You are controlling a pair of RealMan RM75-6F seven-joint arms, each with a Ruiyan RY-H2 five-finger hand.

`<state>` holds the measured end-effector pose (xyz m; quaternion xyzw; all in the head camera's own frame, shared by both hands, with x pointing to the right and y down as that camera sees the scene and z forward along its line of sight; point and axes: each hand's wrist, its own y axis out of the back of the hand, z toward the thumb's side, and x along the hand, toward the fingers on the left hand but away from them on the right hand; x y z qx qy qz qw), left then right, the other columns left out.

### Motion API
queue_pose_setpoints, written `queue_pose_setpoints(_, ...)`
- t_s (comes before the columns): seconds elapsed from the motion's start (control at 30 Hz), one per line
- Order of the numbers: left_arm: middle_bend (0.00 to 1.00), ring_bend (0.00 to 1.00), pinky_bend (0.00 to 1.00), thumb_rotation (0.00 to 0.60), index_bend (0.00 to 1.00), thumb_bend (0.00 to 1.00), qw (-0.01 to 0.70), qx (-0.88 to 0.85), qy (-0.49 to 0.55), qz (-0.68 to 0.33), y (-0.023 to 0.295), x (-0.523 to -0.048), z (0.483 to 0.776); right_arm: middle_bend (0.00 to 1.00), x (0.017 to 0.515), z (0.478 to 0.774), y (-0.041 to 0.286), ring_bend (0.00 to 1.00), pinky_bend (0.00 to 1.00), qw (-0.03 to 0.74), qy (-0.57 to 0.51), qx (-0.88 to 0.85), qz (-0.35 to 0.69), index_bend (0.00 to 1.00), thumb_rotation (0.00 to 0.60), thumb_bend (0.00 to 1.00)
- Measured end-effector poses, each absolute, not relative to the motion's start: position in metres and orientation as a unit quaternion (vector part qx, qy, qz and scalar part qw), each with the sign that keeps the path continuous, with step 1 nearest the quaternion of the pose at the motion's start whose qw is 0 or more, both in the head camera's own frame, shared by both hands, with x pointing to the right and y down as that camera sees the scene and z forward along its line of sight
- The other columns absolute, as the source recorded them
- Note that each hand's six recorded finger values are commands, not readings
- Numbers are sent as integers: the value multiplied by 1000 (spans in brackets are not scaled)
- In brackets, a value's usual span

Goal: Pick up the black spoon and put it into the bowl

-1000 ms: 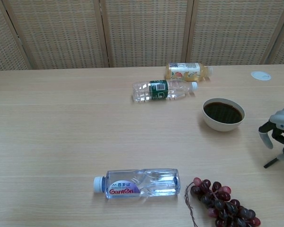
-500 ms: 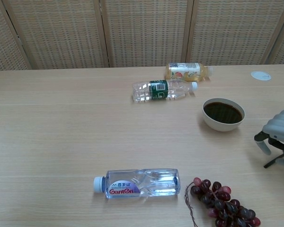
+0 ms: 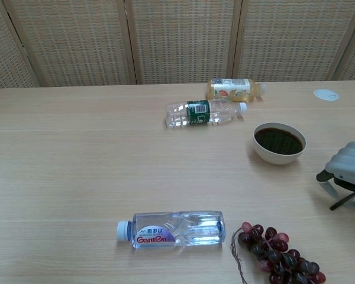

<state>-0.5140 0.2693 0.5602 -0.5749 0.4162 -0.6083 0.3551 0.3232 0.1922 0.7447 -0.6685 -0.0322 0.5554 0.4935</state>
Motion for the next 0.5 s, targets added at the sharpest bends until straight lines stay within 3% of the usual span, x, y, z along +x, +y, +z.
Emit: queue_pose_setpoints(0.5,0,0,0,600,0,361,354,-575,417,-609,269,-515,560,913,323,750,195,937,1000,490,-25,-668,559,574,600,457)
